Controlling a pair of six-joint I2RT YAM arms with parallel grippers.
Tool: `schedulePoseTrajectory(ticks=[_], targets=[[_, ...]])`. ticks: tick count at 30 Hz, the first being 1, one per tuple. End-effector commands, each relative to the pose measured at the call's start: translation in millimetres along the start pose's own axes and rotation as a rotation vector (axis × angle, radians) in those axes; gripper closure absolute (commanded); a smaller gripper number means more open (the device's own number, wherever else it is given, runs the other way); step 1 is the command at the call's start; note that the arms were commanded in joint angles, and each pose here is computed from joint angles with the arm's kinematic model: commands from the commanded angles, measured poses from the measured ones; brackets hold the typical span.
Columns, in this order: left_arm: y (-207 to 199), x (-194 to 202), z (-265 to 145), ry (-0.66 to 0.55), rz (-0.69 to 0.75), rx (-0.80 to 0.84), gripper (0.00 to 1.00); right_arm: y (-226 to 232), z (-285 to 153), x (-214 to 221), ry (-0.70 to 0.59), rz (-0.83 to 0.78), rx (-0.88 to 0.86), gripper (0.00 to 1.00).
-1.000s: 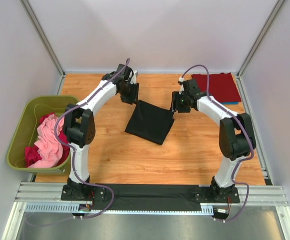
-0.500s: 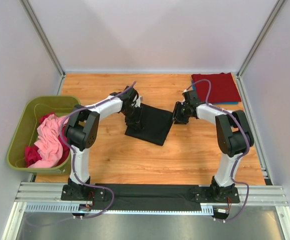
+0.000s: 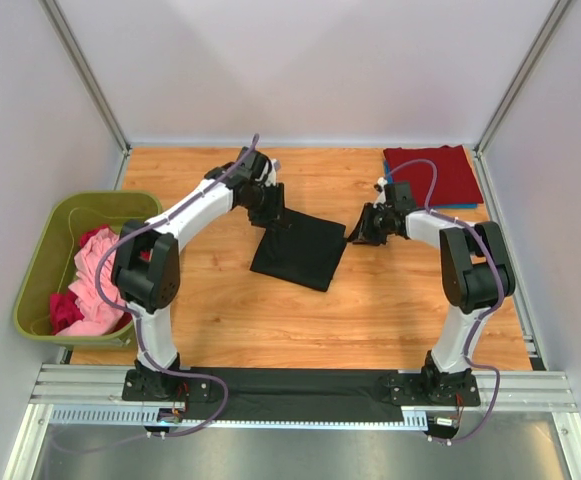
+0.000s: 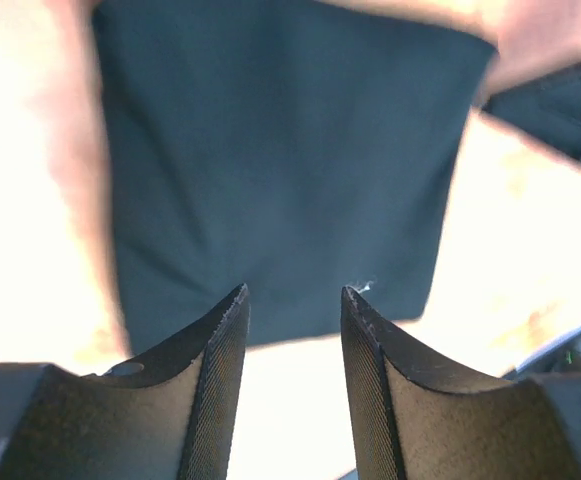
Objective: Fold and stack the t-shirts
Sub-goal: Fold the tshirt
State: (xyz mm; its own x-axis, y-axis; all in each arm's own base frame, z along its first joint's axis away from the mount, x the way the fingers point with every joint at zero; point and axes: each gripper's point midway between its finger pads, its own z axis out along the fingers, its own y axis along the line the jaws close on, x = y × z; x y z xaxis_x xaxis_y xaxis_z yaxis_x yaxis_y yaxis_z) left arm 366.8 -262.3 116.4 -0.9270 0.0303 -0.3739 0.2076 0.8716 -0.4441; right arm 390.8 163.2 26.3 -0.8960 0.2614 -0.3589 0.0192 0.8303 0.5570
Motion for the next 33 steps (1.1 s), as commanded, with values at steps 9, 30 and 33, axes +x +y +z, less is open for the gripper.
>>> schedulePoseTrajectory(ticks=[9, 30, 33], targets=[[27.1, -52.4, 55.2, 0.04, 0.036, 0.088, 0.53, 46.5, -42.8, 13.6, -0.066, 0.147, 0.015, 0.35], [41.9, -112.8, 56.6, -0.055, -0.087, 0.086, 0.5, 8.0, 20.3, 11.9, -0.063, -0.029, 0.132, 0.74], [37.8, -119.2, 56.8, -0.063, -0.1, 0.11, 0.5, 9.8, 19.8, 3.8, -0.053, -0.088, 0.095, 0.82]])
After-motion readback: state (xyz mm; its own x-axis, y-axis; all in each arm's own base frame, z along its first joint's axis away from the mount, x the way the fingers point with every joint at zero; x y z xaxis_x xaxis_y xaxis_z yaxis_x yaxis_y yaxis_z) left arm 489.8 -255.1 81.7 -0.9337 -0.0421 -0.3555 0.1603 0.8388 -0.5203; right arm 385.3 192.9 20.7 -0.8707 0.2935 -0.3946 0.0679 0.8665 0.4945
